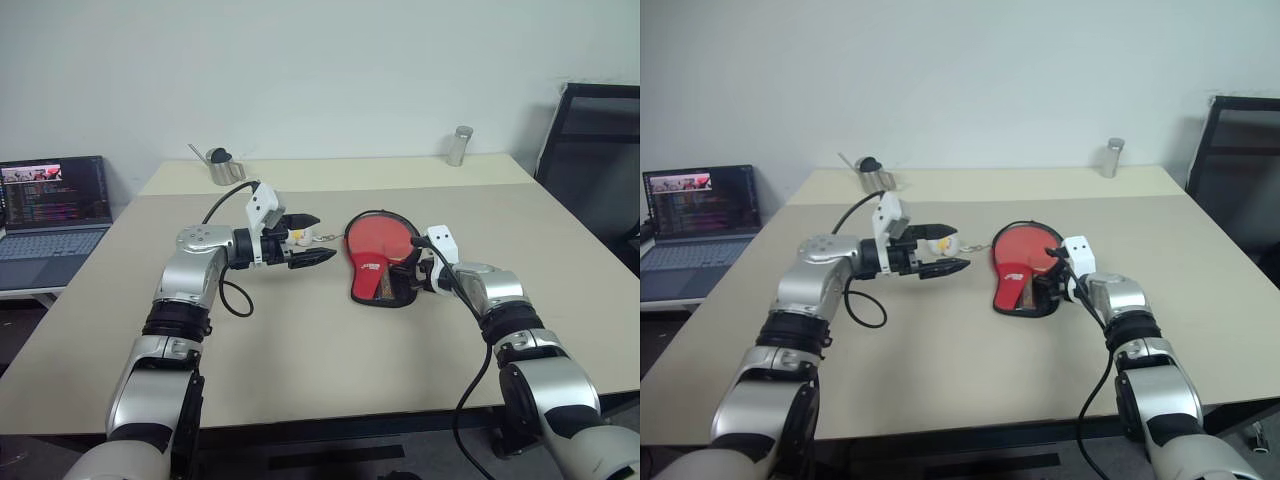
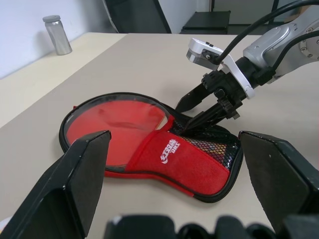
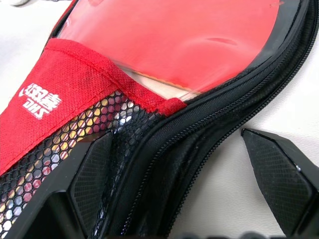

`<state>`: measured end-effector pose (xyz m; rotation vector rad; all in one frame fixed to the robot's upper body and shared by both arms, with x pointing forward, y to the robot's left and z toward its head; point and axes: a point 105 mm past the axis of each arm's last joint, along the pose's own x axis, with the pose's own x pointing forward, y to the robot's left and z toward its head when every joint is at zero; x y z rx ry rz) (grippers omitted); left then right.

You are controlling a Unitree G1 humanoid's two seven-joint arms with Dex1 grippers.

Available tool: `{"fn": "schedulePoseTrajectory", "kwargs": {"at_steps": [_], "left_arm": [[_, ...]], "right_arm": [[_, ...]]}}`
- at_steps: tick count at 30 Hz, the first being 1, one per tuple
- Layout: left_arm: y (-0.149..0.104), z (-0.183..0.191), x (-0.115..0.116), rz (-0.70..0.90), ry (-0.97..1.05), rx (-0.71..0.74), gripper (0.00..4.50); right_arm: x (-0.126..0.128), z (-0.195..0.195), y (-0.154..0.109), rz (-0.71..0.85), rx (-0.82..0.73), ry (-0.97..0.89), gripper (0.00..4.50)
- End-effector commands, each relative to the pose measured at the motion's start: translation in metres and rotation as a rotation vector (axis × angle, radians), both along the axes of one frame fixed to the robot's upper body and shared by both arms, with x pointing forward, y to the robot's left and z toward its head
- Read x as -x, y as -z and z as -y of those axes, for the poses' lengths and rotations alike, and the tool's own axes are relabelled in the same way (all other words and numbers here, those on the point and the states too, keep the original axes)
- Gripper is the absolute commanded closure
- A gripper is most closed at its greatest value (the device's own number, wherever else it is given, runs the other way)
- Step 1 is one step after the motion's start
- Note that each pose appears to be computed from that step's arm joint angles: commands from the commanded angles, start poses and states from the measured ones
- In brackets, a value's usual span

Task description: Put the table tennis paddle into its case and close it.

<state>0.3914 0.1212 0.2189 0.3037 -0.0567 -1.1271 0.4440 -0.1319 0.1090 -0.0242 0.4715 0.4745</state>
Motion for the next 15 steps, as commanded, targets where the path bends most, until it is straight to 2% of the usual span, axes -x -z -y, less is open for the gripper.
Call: {"fn": "schedulePoseTrajectory", "kwargs": {"at_steps": [1, 6, 7, 9, 15], "left_arm": [[-0.016, 0.000, 0.002, 0.064, 0.005, 0.007, 0.00], [-0.018, 0.001, 0.001, 0.069, 0.002, 0.011, 0.00], [-0.018, 0.002, 0.000, 0.070, 0.002, 0.011, 0.00], [-0.018, 0.003, 0.000, 0.072, 0.004, 0.013, 0.00], [-0.019, 0.007, -0.001, 0.078, 0.007, 0.019, 0.00]], "right_arm": [[0.001, -0.007, 0.008, -0.040, -0.051, 0.021, 0.02], [-0.003, 0.004, -0.002, -0.016, -0.066, 0.058, 0.02], [-0.004, 0.008, -0.003, -0.007, -0.052, 0.069, 0.19], [-0.006, 0.021, -0.005, 0.026, 0.003, 0.098, 0.64], [-0.005, 0.038, -0.013, 0.039, -0.006, 0.126, 2.65]]}}
